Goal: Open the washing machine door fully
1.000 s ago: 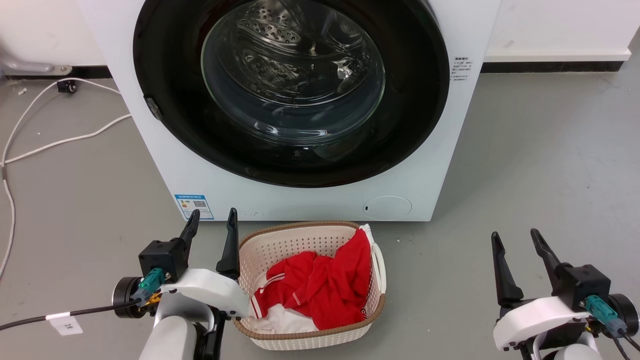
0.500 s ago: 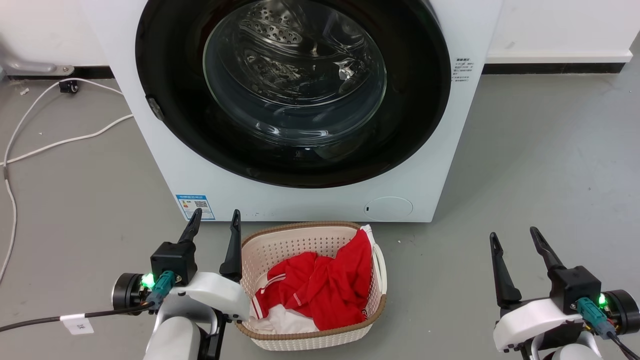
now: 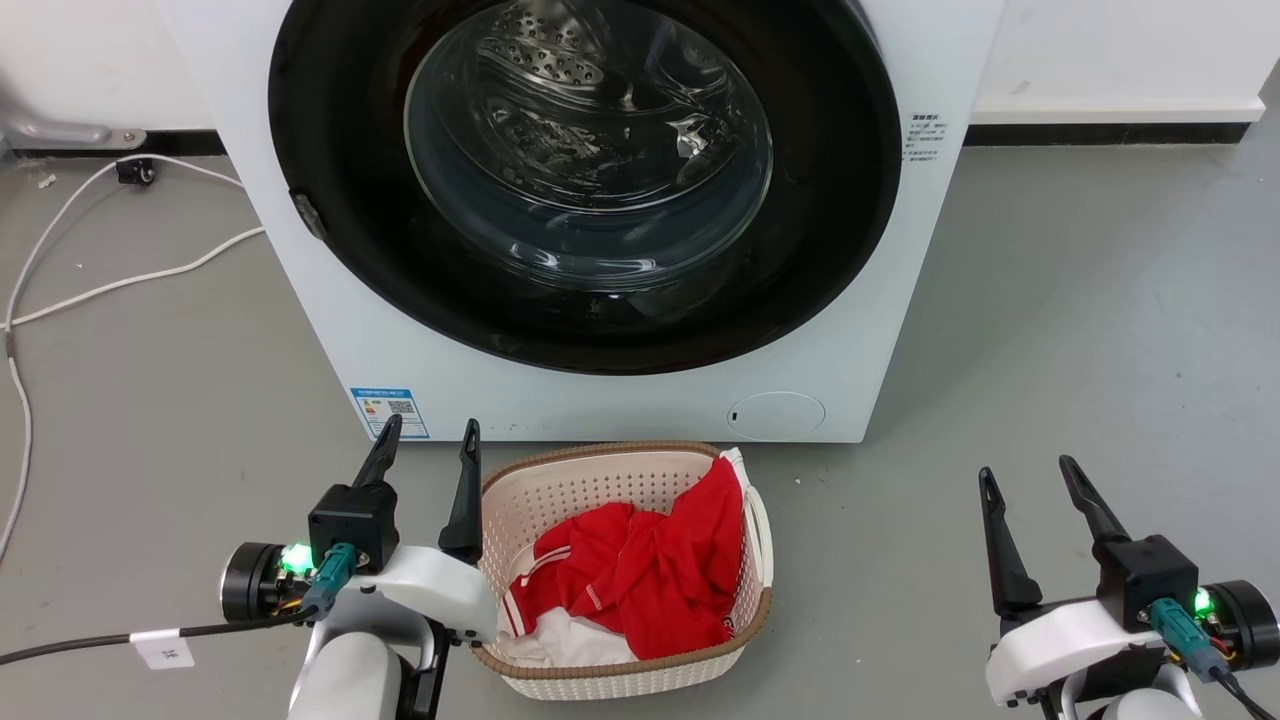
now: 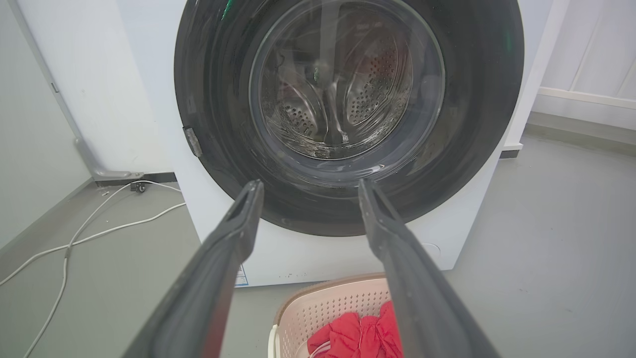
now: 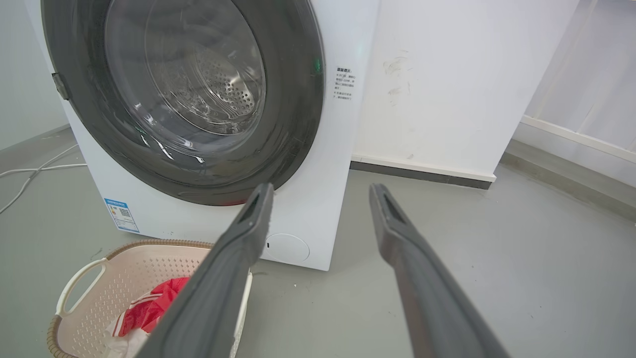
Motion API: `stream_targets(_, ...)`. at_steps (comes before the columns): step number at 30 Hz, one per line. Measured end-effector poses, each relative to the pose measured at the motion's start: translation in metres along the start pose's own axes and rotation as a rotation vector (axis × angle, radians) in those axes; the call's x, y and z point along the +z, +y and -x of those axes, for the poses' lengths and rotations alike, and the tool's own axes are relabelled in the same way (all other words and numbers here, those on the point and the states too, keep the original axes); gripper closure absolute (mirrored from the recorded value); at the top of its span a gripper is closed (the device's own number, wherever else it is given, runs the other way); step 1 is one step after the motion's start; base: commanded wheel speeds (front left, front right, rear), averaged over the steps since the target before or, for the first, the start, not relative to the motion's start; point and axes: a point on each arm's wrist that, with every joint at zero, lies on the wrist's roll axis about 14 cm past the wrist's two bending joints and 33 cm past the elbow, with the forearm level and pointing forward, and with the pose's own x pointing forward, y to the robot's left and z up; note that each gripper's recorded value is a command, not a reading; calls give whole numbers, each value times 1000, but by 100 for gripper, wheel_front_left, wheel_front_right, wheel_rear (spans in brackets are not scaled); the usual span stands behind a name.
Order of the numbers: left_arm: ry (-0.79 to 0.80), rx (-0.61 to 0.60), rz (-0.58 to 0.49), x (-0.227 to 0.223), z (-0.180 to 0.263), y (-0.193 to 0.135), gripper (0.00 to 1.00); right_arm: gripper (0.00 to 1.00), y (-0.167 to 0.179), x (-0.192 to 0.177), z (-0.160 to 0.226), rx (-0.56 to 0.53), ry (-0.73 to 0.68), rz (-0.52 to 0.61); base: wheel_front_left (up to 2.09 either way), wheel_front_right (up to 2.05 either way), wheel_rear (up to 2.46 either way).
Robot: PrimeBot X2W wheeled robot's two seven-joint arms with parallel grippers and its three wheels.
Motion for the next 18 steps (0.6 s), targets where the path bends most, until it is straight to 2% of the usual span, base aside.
stream_targets(18, 10, 15, 10, -3, 1, 5, 0, 0, 0, 0, -2, -2, 0, -9, 0, 0, 0)
